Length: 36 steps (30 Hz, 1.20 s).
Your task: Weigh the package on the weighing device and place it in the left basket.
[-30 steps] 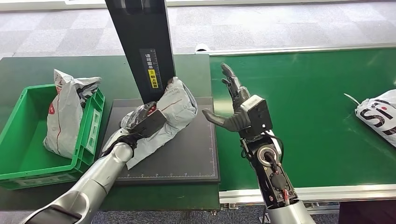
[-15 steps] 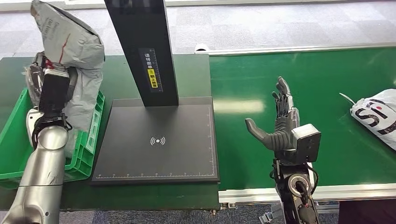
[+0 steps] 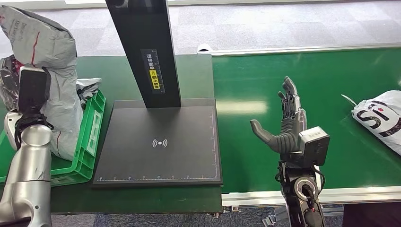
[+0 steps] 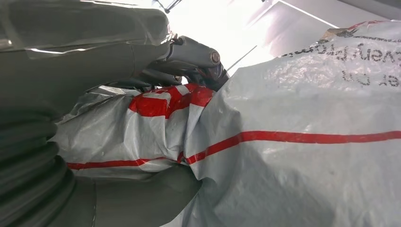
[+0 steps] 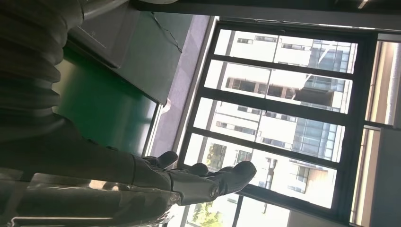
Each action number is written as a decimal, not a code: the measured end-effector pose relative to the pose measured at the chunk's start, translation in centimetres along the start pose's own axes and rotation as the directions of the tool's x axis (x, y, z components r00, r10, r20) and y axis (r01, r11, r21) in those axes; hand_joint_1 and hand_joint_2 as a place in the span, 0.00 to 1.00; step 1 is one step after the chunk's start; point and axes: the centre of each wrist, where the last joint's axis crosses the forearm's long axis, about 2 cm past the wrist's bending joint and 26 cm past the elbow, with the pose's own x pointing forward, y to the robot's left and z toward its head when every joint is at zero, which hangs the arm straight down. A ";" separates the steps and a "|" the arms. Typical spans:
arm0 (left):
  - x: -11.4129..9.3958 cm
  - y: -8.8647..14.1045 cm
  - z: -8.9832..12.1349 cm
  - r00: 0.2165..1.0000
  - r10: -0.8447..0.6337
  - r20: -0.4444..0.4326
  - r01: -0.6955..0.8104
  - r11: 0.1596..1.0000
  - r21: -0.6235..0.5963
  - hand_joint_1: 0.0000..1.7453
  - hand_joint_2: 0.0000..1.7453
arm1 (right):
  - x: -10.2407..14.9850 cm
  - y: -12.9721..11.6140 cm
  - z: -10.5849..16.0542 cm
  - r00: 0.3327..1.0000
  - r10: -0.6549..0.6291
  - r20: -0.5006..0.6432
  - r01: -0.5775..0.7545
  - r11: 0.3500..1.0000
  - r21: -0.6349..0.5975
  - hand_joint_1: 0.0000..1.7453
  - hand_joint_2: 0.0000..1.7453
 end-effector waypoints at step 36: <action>-12.0 4.5 2.9 0.615 -0.676 -0.406 0.514 0.734 -0.444 1.00 1.00 | -0.1 1.1 -1.2 0.999 -0.022 -0.023 0.023 0.999 0.045 0.00 1.00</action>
